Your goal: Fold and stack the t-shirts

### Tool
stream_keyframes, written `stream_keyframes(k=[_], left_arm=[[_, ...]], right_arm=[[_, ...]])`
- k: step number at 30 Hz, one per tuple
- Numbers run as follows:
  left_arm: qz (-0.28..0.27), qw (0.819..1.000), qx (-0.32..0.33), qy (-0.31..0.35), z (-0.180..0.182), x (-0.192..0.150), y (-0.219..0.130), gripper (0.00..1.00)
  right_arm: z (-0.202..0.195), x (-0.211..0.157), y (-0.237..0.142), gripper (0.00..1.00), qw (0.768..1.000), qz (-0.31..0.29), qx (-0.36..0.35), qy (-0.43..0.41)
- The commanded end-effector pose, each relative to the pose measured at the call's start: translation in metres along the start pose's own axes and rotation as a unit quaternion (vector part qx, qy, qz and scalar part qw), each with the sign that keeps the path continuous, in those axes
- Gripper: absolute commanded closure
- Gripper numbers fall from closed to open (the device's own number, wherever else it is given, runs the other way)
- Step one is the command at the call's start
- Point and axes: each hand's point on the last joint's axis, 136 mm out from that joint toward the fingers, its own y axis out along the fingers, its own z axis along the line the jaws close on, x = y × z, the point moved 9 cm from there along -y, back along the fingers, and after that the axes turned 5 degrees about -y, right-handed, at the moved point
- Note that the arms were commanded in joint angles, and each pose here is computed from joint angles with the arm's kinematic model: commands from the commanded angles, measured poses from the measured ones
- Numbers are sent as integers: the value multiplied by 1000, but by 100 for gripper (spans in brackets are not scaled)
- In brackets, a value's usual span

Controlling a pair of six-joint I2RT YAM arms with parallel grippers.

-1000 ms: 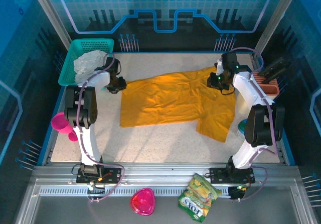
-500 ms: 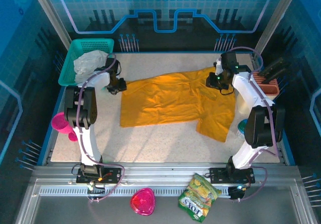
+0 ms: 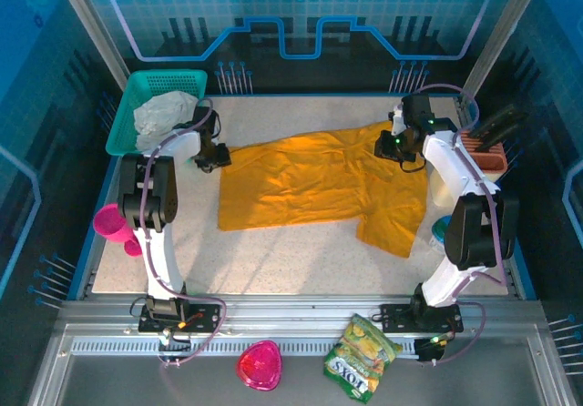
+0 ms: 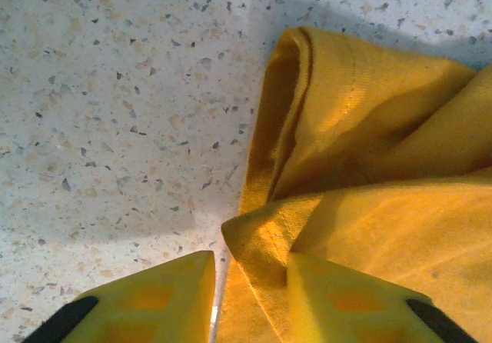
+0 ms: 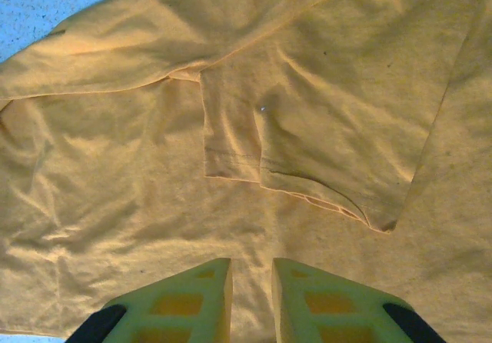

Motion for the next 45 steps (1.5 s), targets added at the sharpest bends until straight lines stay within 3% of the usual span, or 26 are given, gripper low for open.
stream_keyframes(k=[1, 12, 23, 29, 37, 45], left_arm=[[-2, 1000, 7, 6, 0, 6, 4, 73], [-51, 999, 2, 9, -6, 21, -13, 100], [-138, 989, -1, 51, -28, 42, -55, 100], [-214, 973, -15, 86, -50, 62, -88, 100], [-287, 950, -26, 118, -68, 90, -117, 100], [-308, 941, -18, 139, -69, 98, -98, 100]], right_arm=[[5, -2, -8, 78, 1000, -3, -3, -2], [6, -1, -10, 78, 1000, -4, -4, -1], [28, -8, -13, 77, 998, -8, 55, -12], [64, -17, -9, 77, 989, -4, 148, -16], [164, -45, 48, 77, 950, 66, 304, -31], [202, -37, 123, 78, 948, 82, 306, -24]])
